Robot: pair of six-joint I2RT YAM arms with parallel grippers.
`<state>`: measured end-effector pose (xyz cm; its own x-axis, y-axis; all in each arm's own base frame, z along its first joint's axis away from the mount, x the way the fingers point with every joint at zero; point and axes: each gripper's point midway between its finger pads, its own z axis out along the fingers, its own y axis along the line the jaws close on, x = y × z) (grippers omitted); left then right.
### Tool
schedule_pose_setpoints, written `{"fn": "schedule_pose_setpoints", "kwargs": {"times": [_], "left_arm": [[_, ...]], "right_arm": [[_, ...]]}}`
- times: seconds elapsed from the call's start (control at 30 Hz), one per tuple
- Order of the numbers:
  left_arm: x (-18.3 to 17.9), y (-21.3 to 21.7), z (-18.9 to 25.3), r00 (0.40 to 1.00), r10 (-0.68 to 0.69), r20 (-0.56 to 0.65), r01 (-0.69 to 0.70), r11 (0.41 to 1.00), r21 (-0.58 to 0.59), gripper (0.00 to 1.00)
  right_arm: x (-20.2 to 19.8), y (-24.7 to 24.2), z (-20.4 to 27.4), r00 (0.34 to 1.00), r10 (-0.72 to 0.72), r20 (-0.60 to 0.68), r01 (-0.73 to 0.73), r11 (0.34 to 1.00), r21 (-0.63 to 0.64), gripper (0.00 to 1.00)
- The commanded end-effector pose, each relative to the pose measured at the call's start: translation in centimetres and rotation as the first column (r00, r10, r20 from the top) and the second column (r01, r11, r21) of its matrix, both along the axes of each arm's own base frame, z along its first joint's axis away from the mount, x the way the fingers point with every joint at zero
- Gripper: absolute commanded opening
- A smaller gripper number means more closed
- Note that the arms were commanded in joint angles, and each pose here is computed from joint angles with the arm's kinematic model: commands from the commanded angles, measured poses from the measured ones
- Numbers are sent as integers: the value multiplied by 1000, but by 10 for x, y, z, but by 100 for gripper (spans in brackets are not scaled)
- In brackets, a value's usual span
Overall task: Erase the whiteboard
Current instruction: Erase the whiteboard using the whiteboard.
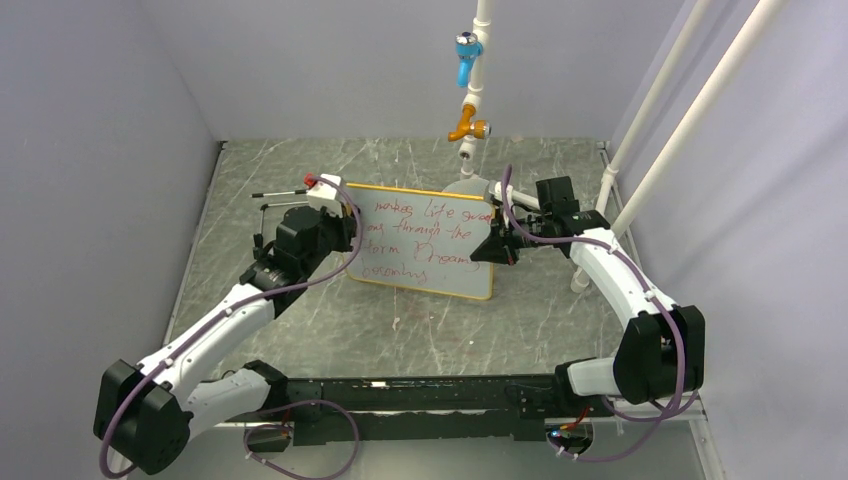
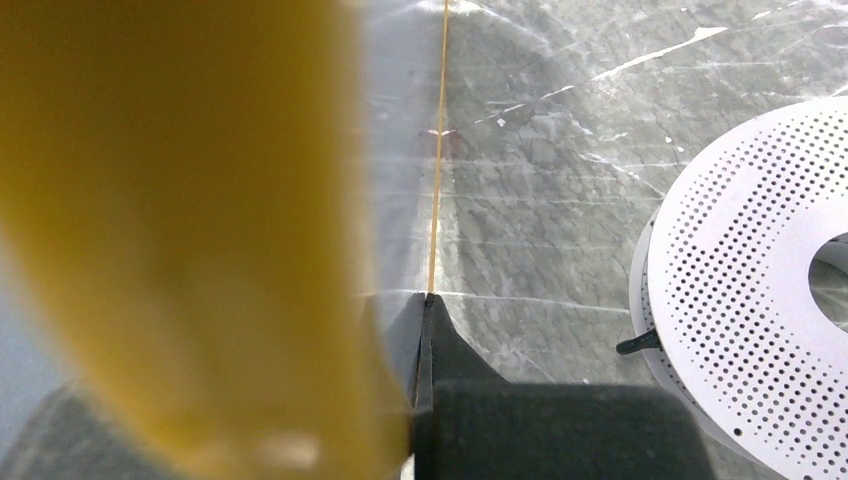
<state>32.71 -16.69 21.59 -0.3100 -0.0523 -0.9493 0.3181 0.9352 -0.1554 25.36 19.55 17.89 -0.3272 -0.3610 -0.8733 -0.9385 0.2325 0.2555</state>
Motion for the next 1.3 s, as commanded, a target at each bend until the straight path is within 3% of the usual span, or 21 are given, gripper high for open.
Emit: {"fn": "schedule_pose_setpoints", "kwargs": {"times": [0.0,0.17,0.37,0.6,0.83,1.13,1.27], "left_arm": [[15,27,29,990,118,79,-119,993,0,0],[22,11,38,996,43,76,-43,999,-8,0],[4,-50,36,988,-137,69,143,986,-82,0],[2,-62,47,989,-123,86,132,986,-105,0],[17,-19,61,990,58,129,-47,995,-86,0],[9,-45,93,987,-50,155,70,990,-126,0],[0,-62,85,988,-82,134,98,987,-125,0]], "right_arm": [[-16,4,-11,997,74,-5,-74,996,-44,0],[-16,4,-11,997,72,-4,-72,996,-49,0],[-16,5,-11,997,71,-4,-71,996,-48,0],[-16,5,-11,997,75,-6,-75,996,-47,0],[-17,5,-9,997,73,1,-73,996,-46,0],[-18,5,-7,997,78,5,-78,996,-43,0],[-18,5,-6,997,78,9,-77,996,-42,0]]}}
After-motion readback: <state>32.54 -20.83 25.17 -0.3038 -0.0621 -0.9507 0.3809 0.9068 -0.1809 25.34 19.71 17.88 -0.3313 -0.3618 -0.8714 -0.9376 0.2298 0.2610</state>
